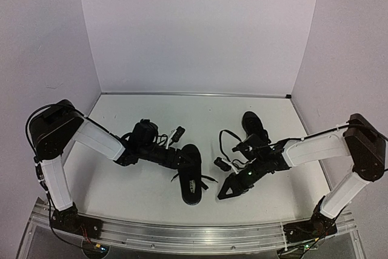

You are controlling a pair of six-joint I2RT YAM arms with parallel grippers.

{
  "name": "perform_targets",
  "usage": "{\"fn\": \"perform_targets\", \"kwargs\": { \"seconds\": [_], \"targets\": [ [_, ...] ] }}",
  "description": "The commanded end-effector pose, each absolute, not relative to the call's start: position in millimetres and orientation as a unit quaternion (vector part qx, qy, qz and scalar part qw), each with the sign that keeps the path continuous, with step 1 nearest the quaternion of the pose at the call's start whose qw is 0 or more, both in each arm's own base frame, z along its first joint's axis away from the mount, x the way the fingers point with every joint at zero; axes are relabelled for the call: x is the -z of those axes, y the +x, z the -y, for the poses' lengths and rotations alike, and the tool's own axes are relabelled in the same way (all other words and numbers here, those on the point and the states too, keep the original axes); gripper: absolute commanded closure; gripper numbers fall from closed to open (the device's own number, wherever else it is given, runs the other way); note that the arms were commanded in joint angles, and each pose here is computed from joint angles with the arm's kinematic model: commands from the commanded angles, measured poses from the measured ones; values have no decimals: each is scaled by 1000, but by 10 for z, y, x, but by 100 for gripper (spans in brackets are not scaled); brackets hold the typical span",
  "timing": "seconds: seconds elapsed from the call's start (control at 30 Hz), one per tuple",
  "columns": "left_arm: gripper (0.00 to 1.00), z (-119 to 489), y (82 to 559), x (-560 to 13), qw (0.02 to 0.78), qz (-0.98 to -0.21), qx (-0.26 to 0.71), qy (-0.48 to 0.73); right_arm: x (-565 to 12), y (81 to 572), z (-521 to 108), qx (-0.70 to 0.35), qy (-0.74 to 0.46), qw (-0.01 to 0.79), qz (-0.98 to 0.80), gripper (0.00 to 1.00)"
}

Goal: Tie the shoes

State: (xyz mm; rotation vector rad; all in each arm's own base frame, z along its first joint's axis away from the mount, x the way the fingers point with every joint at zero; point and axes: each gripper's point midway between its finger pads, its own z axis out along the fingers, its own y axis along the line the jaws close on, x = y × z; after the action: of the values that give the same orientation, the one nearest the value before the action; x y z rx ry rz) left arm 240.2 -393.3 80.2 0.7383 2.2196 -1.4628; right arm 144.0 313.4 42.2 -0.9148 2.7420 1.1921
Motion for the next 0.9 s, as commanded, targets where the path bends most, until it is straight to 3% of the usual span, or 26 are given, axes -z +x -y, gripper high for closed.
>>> {"fn": "perform_targets", "kwargs": {
  "seconds": [0.0, 0.3, 0.67, 0.77, 0.87],
  "targets": [
    [49, 4076, 2457, -936, 204, -776, 530, 275, -515, 1528, -3226, -382, -304, 28, -872, 69],
    [58, 4115, 2474, -929, 206, -780, 524, 275, -778, 1820, -3536, -407, -324, 84, -850, 65],
    [72, 4107, 2471, -906, 204, -781, 524, 270, -665, 1843, -3760, -440, -335, 60, -831, 64],
    [72, 4101, 2469, -899, 204, -782, 525, 268, -646, 1832, -3803, -445, -339, 55, -827, 63],
    [66, 4105, 2478, -889, 204, -783, 524, 266, -643, 1799, -3859, -449, -347, 51, -822, 63]
  ]
}}
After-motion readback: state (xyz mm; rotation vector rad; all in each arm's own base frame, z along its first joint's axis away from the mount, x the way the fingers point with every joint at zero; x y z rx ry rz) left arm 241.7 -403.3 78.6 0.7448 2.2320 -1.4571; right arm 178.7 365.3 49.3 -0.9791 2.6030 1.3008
